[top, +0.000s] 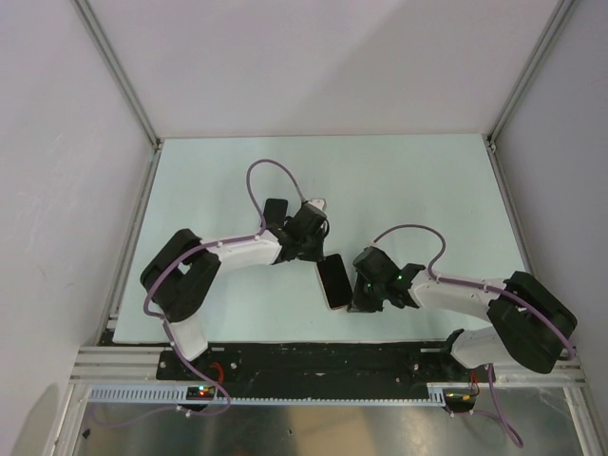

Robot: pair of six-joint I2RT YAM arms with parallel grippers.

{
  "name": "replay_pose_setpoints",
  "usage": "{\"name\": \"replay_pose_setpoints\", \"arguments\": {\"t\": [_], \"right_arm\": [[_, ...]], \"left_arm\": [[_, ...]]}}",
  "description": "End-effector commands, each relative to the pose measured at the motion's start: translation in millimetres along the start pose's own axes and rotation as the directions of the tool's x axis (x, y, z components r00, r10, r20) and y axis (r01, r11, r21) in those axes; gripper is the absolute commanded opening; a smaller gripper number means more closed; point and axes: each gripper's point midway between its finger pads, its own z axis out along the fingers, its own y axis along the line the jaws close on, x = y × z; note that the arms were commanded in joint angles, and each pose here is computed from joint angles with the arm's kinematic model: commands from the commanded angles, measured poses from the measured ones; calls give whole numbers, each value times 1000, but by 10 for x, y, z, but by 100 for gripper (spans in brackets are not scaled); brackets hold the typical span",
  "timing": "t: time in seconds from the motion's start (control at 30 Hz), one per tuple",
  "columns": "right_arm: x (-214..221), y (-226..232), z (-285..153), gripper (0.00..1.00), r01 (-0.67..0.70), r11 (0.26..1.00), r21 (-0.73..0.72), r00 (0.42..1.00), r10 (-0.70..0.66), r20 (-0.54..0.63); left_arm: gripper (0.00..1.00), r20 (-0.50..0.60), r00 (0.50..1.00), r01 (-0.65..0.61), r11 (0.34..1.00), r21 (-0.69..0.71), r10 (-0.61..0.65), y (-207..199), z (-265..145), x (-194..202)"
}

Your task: Put the phone into the phone case

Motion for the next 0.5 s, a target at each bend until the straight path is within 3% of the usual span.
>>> {"name": "replay_pose_setpoints", "arguments": {"t": [0.0,0.3,0.47], "right_arm": [[-725,-358,60,6,-33,987,159,962,-12,274],[-778,-451,-54,7,-40,982,186,958,-14,285],[-853,-535,-77,7,-60,977,204,954,-4,301]], "left_arm": [[7,-56,998,-11,1000,16,12,-89,-136,192],[8,-21,999,23,998,-55,-24,129,-35,-53],[9,43,999,32,999,-19,-31,103,-171,-370]]}}
